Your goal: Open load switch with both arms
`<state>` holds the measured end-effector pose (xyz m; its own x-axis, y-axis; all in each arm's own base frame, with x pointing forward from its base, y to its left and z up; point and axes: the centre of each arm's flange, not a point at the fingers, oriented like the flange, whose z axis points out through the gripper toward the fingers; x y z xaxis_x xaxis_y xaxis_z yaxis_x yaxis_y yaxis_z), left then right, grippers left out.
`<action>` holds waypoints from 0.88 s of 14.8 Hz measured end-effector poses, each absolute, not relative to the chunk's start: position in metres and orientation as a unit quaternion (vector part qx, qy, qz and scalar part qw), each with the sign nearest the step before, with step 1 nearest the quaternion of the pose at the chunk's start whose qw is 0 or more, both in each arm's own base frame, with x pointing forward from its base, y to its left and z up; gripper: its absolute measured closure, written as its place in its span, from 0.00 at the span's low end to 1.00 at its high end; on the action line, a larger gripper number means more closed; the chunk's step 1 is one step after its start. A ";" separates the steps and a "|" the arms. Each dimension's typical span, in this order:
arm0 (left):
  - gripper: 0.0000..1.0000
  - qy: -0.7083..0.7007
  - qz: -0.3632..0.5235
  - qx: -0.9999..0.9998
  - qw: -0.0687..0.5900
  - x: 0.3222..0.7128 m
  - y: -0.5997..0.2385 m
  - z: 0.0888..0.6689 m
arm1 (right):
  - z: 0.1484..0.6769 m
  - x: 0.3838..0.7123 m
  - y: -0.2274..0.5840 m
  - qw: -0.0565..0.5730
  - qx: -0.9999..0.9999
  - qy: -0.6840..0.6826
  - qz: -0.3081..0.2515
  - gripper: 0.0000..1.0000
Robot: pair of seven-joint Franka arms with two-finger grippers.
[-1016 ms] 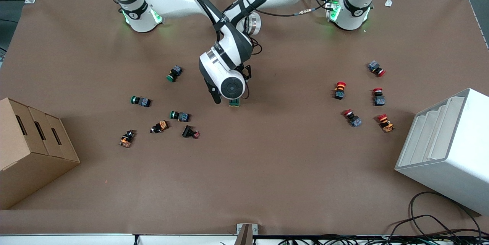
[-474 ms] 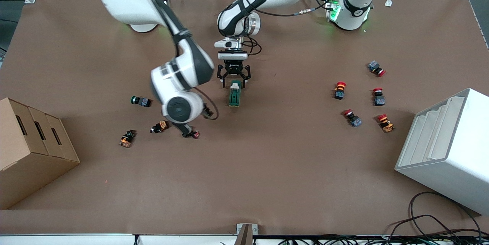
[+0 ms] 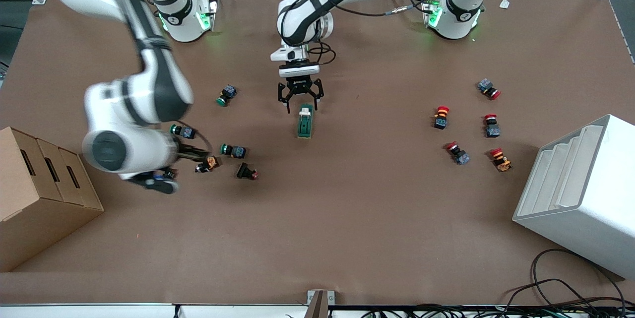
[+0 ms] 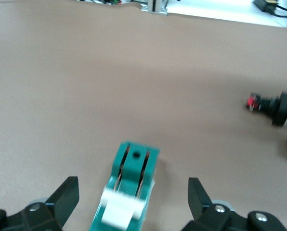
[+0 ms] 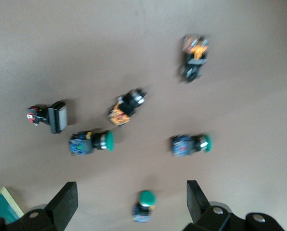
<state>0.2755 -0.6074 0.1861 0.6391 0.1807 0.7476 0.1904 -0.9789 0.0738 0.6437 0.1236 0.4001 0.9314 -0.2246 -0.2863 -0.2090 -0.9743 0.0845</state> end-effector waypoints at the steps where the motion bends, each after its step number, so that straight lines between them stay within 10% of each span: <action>1: 0.00 -0.111 -0.400 -0.910 0.013 0.287 -0.611 0.209 | 0.416 0.646 0.094 0.014 0.986 -0.089 -0.141 0.00; 13: 0.00 -0.189 -0.224 -0.956 0.014 0.502 -0.480 0.477 | 0.532 0.618 -0.028 0.011 0.997 -0.029 -0.076 0.00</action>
